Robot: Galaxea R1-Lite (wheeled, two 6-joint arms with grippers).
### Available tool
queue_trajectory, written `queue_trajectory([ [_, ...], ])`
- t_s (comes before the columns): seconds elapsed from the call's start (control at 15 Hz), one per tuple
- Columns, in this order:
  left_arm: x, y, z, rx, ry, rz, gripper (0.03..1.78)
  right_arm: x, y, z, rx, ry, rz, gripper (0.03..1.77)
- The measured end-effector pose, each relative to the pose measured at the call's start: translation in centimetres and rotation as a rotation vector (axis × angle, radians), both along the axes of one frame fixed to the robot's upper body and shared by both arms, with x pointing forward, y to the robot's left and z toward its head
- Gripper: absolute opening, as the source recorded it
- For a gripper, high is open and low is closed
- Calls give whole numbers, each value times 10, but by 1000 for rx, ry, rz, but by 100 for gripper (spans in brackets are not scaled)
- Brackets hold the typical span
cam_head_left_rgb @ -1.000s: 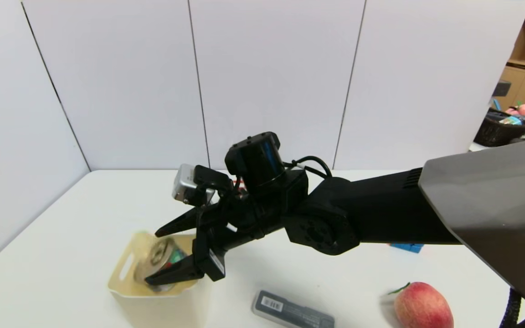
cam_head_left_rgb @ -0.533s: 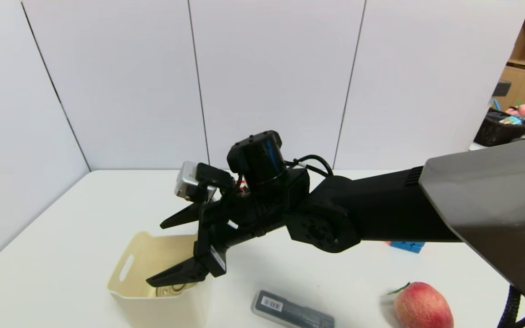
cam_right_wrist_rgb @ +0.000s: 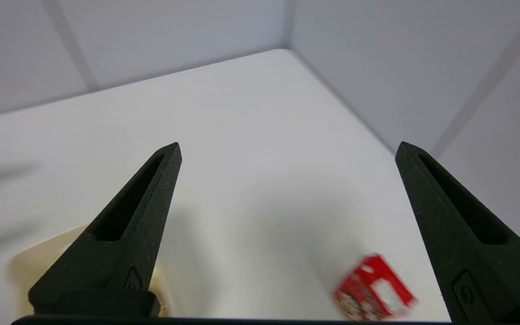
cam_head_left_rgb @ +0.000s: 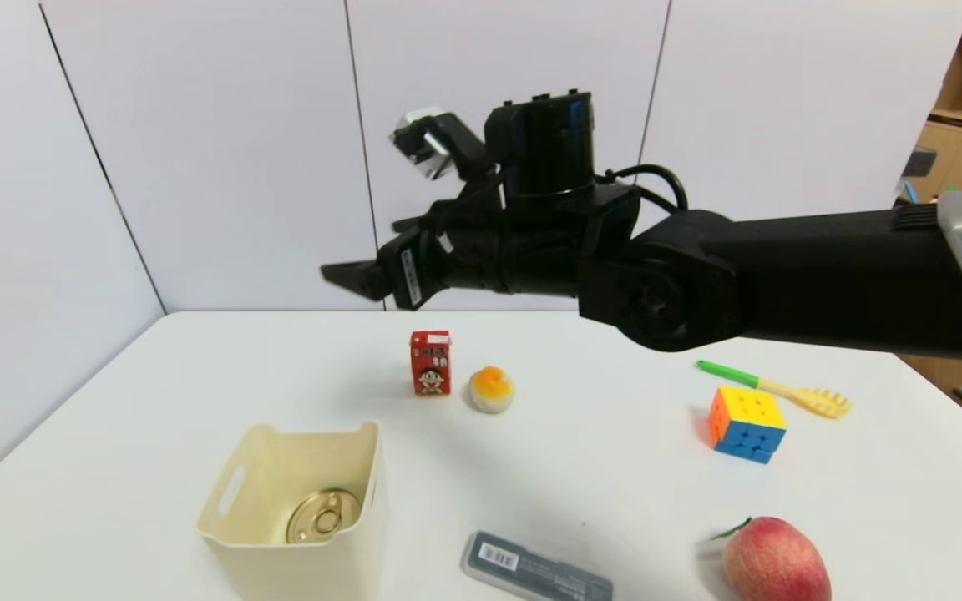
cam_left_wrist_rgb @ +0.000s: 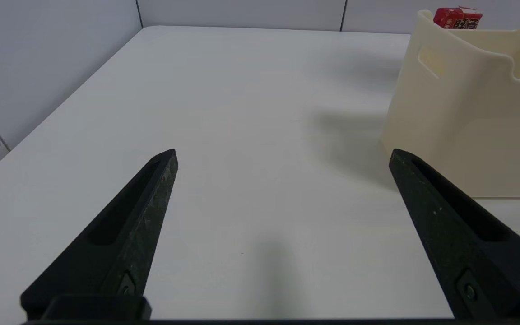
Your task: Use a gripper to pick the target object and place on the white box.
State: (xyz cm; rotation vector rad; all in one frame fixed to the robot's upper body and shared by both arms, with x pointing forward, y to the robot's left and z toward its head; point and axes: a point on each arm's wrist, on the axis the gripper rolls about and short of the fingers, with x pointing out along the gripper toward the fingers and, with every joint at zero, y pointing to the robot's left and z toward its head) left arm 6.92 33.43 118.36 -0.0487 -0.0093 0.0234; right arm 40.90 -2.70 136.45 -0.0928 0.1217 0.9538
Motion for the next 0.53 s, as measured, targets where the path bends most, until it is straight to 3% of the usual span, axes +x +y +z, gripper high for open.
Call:
queue_trajectory([
  [0.07,0,0,0,0,0,0,169,11,-17,0,-16,26,-175,165],
  [0.27,0,0,0,0,0,0,169,35,-90,-8,-181,142,-633,167],
  [0.4,0,0,0,0,0,0,169,38,-142,-2,-230,201,-793,168],
  [0.53,0,0,0,0,0,0,169,36,-187,10,-204,190,-852,168],
])
